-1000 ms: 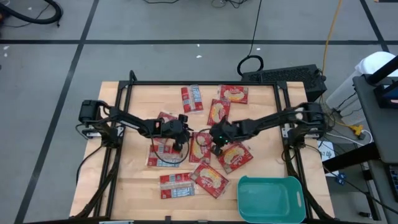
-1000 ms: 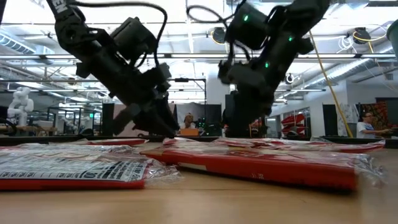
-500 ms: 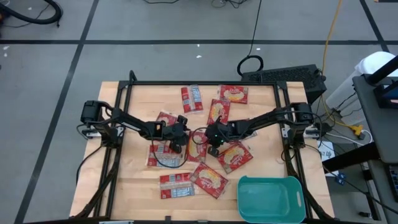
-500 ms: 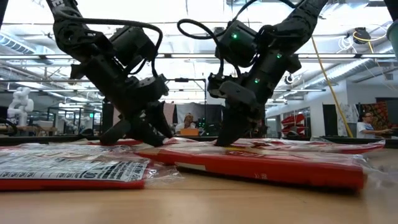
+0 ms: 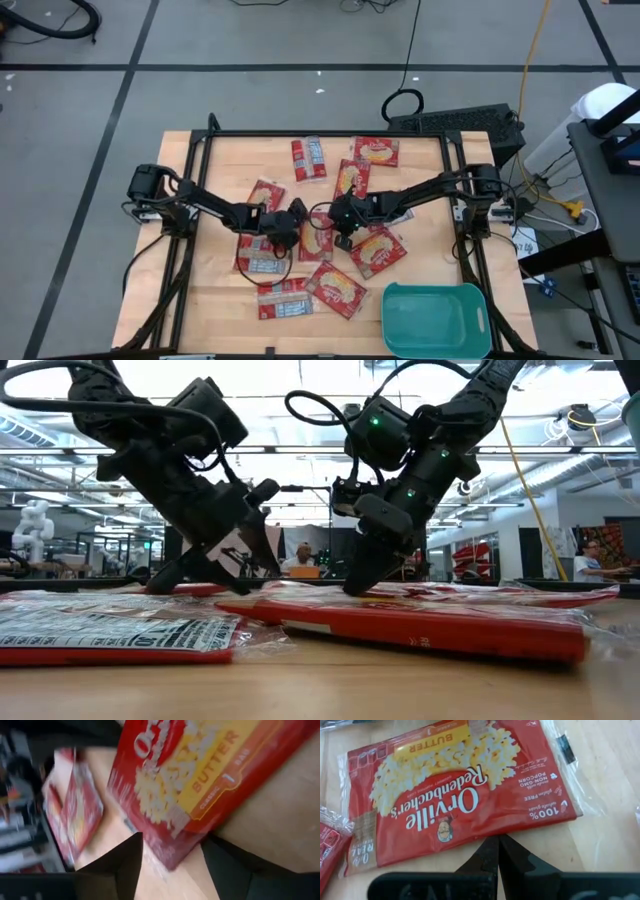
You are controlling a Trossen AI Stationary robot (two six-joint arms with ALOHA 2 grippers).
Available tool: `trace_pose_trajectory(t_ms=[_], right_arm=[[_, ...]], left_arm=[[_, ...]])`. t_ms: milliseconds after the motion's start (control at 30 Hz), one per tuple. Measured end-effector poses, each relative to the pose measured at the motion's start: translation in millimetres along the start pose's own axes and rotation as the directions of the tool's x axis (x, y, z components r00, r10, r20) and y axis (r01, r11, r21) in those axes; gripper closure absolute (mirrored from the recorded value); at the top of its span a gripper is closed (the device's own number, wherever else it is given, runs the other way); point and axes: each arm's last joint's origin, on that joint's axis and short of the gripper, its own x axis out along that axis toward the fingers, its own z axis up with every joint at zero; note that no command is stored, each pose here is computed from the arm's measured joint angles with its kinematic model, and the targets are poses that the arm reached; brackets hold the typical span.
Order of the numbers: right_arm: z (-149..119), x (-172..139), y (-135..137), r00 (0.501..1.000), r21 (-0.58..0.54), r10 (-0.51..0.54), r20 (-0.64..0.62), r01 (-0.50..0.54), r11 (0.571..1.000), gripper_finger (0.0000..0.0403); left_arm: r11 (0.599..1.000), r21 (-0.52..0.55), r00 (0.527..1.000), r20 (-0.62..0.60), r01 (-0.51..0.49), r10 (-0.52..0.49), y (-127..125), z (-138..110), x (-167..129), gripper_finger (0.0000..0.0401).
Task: Sort popcorn bags into baskets
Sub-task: Put the popcorn bag into the green bin
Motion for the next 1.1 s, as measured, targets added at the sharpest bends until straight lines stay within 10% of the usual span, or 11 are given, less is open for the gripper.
trace_pose_trajectory(t_ms=[467,1100], right_arm=[[1.1,-2.8,-0.2,1.0,0.028,-0.01,0.009,0.009,1.0,0.0403],[13.0,-111.0,33.6,0.965,0.147,-0.18,0.193,0.153,0.977,0.031]], left_arm=[[1.0,0.031,0.994,0.11,0.003,-0.006,1.3,0.2,7.5,0.0383],[0.918,0.002,0.917,-0.023,-0.397,0.397,35.9,27.3,-49.7,0.0376]])
